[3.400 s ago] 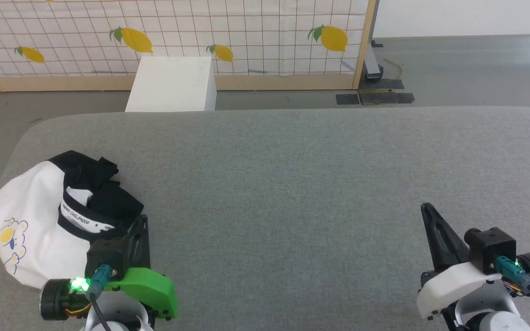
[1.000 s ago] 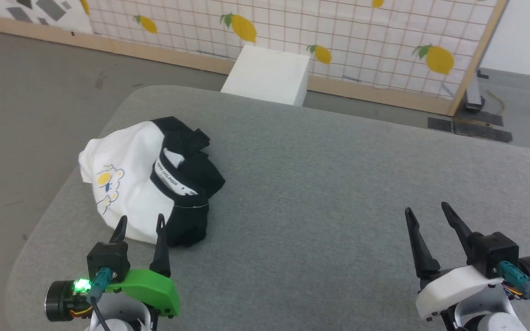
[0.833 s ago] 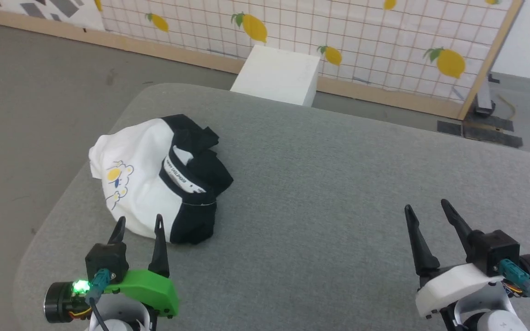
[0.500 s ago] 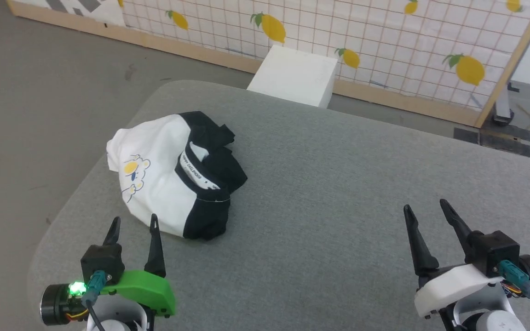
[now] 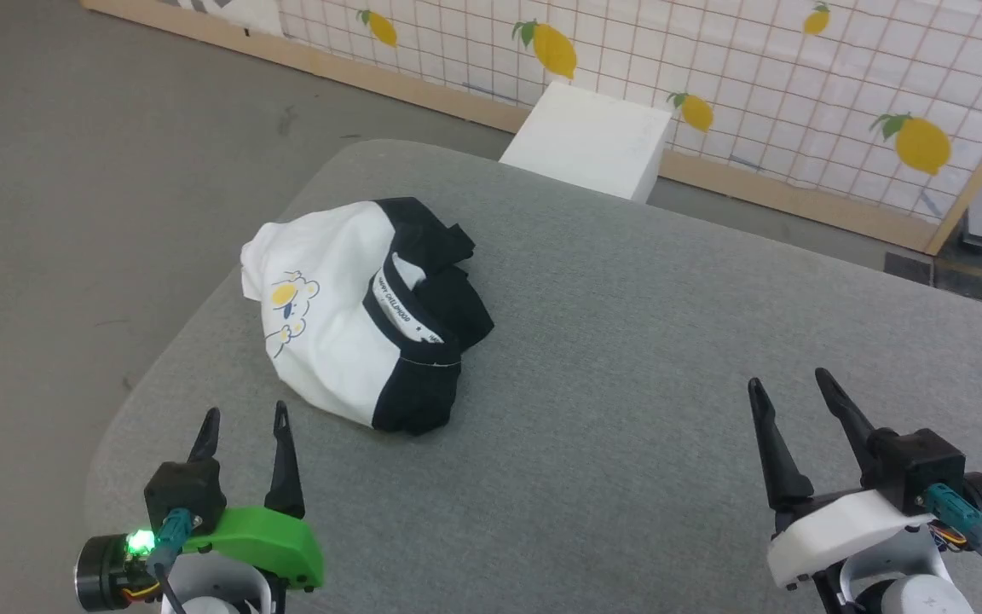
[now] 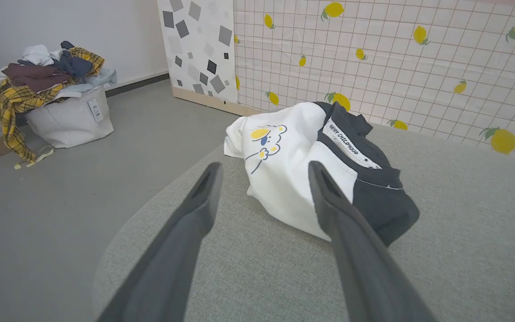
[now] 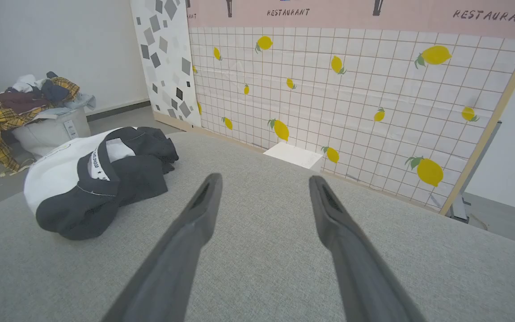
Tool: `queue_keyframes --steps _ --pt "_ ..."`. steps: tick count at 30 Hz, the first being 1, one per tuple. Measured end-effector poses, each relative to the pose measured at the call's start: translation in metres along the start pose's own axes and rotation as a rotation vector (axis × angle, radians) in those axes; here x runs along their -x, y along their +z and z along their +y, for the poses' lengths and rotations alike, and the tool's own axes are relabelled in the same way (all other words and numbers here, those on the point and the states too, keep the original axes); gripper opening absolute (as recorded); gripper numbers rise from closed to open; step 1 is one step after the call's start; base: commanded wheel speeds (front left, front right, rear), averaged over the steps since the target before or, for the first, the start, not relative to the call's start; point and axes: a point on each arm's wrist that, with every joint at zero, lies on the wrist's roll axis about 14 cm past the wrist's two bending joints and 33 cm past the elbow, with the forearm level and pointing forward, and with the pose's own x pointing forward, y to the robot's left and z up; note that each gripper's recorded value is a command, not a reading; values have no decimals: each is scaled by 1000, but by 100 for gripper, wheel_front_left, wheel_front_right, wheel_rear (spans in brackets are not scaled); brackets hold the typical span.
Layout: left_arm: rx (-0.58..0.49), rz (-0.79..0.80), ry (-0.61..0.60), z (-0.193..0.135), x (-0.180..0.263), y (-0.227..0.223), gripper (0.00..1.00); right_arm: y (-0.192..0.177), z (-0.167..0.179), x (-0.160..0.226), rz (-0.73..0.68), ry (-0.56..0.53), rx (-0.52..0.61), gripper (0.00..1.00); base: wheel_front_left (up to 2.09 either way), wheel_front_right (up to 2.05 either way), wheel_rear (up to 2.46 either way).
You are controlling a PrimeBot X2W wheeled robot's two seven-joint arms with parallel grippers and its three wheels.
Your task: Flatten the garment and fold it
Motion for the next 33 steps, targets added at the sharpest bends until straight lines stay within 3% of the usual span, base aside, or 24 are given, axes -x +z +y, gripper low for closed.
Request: queue_keyframes --steps 33 --pt "2 -18 171 52 24 -2 100 1 43 -29 -35 134 -44 100 0 0 0"
